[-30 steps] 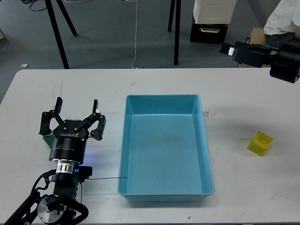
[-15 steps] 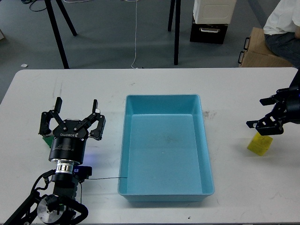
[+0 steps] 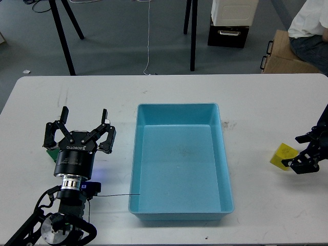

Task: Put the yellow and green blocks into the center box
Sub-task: 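Close the right gripper on the yellow cube, then lift the yellow cube and carry it over the blue tray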

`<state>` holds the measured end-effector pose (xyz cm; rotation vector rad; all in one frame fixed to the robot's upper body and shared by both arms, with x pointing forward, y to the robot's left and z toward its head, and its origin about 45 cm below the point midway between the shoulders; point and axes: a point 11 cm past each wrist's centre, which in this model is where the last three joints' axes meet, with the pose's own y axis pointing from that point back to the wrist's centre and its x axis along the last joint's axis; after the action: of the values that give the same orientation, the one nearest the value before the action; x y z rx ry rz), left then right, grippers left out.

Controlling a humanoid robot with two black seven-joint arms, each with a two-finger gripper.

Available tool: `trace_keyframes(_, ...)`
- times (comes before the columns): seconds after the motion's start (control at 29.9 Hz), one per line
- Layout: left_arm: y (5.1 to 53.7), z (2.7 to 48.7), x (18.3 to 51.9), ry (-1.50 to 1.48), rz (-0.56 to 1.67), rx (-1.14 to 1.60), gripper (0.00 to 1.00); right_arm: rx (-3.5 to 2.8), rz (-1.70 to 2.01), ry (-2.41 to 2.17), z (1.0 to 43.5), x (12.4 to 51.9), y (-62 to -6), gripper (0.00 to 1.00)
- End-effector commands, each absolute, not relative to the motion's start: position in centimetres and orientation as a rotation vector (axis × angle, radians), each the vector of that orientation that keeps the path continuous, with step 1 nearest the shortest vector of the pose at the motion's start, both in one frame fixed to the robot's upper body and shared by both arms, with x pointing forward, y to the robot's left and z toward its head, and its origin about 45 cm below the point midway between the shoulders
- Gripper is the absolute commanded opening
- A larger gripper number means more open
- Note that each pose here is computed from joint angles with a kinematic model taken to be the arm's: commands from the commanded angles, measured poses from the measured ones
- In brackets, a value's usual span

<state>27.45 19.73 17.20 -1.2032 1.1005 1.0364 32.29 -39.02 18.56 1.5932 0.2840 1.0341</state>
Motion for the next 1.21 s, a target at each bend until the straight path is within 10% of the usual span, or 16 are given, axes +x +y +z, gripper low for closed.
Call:
trace_keyframes(0.0, 19.8, 17.1, 27.5, 1.102, 1.039, -1.203, 1.0, 1.596, 1.029, 0.29, 17.9, 32.5, -38.7, 0.96)
trace_keyframes(0.4, 19.8, 17.1, 27.5, 1.102, 1.039, -1.203, 1.0, 1.612, 1.029, 0.31, 16.2, 32.9, -37.6, 0.89)
trace_keyframes(0.87, 20.0, 17.2, 27.6, 1.096, 1.045, -1.207, 1.0, 1.603, 1.015, 0.303, 16.0, 32.9, -38.2, 0.3)
trace_keyframes(1.17, 20.2, 17.3, 27.7, 1.089, 1.046, -1.21, 1.0, 1.508, 1.246, 0.188, 24.5, 39.4, -34.4, 0.16)
